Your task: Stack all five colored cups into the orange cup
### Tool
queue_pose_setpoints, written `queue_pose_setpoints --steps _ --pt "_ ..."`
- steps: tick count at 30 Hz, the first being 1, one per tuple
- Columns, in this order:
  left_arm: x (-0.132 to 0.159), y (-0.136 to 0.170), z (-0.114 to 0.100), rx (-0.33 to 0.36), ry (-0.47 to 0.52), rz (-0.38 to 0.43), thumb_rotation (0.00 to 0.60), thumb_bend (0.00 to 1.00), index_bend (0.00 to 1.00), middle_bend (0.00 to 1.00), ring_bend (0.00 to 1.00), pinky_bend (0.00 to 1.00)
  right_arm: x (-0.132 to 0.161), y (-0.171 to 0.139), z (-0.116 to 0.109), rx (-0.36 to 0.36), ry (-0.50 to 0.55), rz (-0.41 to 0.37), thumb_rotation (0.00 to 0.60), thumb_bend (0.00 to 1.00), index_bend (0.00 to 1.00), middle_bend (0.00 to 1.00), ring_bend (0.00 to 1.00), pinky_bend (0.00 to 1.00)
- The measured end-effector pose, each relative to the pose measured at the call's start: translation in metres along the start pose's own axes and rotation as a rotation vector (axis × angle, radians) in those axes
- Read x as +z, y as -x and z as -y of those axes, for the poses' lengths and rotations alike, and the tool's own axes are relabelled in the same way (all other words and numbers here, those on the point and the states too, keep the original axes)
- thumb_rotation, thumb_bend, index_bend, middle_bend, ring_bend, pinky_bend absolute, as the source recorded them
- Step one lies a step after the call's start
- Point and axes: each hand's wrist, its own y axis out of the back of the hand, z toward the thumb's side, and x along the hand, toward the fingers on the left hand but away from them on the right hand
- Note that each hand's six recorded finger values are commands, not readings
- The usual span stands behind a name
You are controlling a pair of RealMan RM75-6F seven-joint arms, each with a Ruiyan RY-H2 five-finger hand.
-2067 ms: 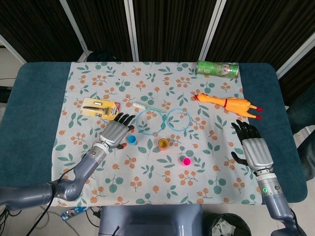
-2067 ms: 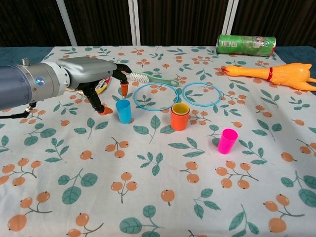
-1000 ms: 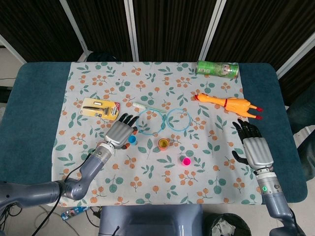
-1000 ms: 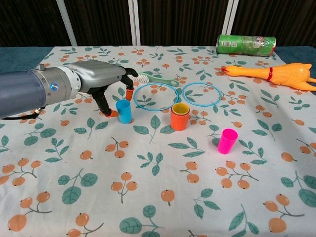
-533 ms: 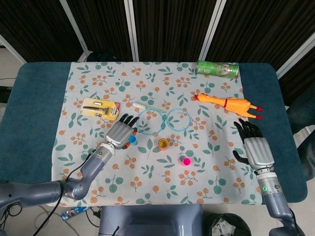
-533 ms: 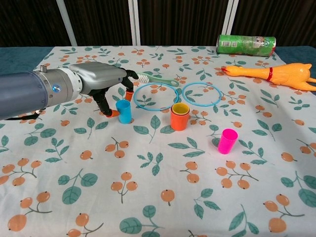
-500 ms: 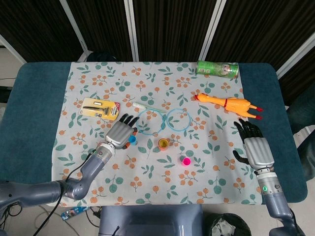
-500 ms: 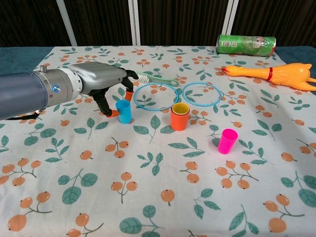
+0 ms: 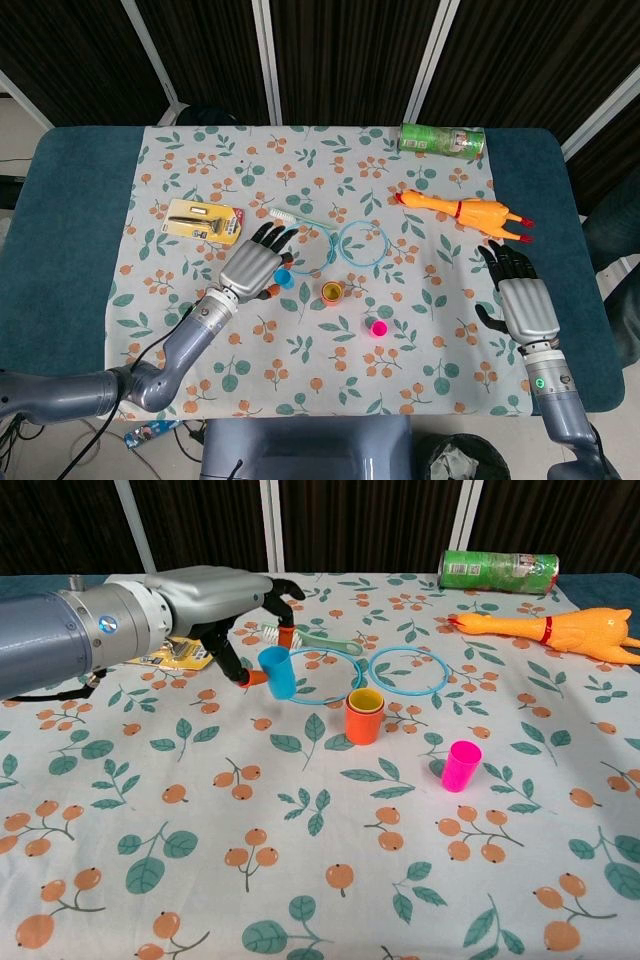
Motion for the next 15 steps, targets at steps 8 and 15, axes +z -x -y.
queue_pose_setpoints --steps 8,15 --pt "0.029 0.0 -0.029 0.136 0.058 0.104 0.6 0.33 0.51 0.05 0.0 0.0 0.002 0.0 0.001 0.001 0.005 -0.003 0.6 0.39 0.02 0.0 0.0 0.11" --pt "0.044 -0.007 -0.023 0.108 0.061 0.138 0.6 0.33 0.51 0.05 0.0 0.0 0.004 0.0 -0.002 -0.003 -0.002 -0.005 0.6 0.39 0.02 0.0 0.0 0.11"
